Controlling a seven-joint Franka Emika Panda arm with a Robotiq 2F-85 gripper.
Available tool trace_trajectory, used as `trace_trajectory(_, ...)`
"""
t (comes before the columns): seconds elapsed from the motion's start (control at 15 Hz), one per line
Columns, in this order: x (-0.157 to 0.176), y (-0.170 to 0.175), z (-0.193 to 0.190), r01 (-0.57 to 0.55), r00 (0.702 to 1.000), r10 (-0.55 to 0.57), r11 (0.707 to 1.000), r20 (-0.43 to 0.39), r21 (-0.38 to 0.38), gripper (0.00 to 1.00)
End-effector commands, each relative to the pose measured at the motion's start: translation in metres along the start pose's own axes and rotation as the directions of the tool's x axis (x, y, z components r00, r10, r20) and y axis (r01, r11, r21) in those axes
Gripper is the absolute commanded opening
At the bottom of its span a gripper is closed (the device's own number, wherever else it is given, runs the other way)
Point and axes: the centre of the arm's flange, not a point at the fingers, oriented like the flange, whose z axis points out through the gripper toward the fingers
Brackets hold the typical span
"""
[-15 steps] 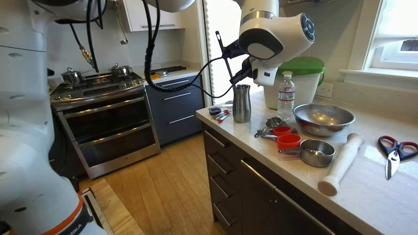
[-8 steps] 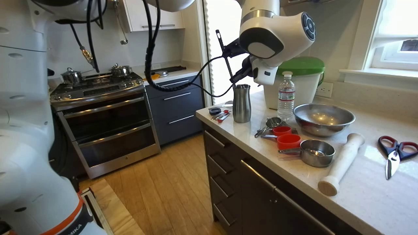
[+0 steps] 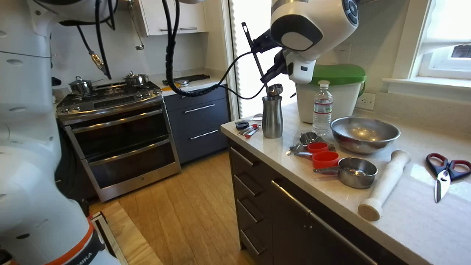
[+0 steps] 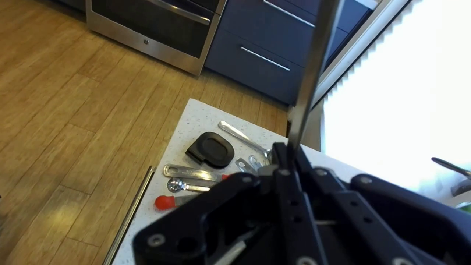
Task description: Pick up the silver serving utensil from the silver utensil holder and lay it on the kitchen counter
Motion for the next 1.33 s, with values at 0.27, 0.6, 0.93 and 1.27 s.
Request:
trace_trajectory(0.27,-0.068,-0.029,0.011,0.177,0.983,-0.176,0.984,-0.046,0.016,0.01)
trace_trajectory(0.6,-0.088,-0.056,0.068,0.212,0.975,-0.210,0.977,-0.065,0.022,0.01)
trace_trajectory(0.93,-0.071,-0.083,0.128,0.112,0.993,-0.112,0.994,-0.034,-0.007,0.01)
trace_trajectory(1.27,-0.029,-0.100,0.165,-0.048,0.996,0.048,0.999,-0.069,0.010,0.01)
